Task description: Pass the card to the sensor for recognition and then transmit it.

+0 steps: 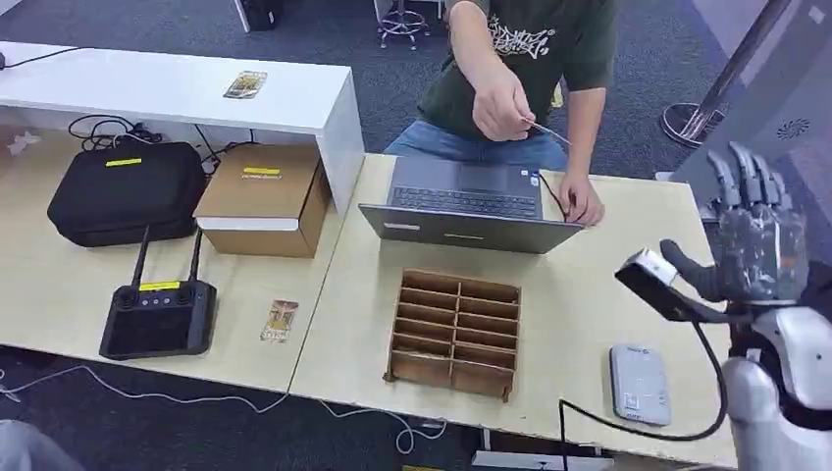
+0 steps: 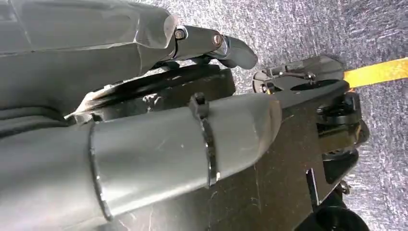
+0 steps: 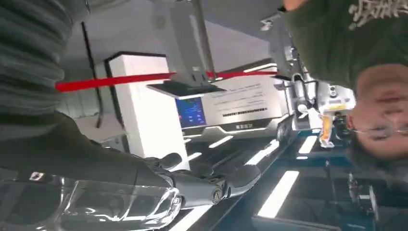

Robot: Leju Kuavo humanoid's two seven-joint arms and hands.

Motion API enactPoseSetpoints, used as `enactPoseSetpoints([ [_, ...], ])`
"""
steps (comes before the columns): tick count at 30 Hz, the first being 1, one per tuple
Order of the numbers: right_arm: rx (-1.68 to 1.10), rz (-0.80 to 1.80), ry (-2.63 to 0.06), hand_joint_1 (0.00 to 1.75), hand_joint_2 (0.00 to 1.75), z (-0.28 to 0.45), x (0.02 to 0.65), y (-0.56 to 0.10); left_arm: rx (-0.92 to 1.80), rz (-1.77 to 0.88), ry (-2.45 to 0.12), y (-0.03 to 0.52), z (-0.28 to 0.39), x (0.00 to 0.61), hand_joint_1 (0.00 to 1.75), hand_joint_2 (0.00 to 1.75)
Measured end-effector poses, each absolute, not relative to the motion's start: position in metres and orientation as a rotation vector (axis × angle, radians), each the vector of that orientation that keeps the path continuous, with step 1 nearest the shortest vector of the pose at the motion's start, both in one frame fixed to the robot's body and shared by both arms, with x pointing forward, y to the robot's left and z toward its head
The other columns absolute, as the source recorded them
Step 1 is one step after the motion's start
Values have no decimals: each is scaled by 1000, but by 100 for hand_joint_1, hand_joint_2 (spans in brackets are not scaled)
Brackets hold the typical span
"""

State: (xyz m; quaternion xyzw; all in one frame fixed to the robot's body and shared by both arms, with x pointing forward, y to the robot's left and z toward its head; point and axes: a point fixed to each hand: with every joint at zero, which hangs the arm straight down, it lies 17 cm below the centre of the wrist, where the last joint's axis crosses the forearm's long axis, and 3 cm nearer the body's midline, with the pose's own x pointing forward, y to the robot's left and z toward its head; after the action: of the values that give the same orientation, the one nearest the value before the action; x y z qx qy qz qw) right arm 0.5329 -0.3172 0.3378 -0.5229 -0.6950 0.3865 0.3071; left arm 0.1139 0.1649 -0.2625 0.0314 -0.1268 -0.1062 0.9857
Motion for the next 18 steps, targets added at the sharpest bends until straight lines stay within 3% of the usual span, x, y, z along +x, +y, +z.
enactPoseSetpoints([
  [8, -1364, 1093, -1831, 0, 175, 397, 611, -286, 63, -228, -259, 163, -262, 115, 0, 0],
  [18, -1333, 1161, -1834, 0, 175, 405, 636, -261, 65, -217, -273, 162, -261, 115, 0, 0],
])
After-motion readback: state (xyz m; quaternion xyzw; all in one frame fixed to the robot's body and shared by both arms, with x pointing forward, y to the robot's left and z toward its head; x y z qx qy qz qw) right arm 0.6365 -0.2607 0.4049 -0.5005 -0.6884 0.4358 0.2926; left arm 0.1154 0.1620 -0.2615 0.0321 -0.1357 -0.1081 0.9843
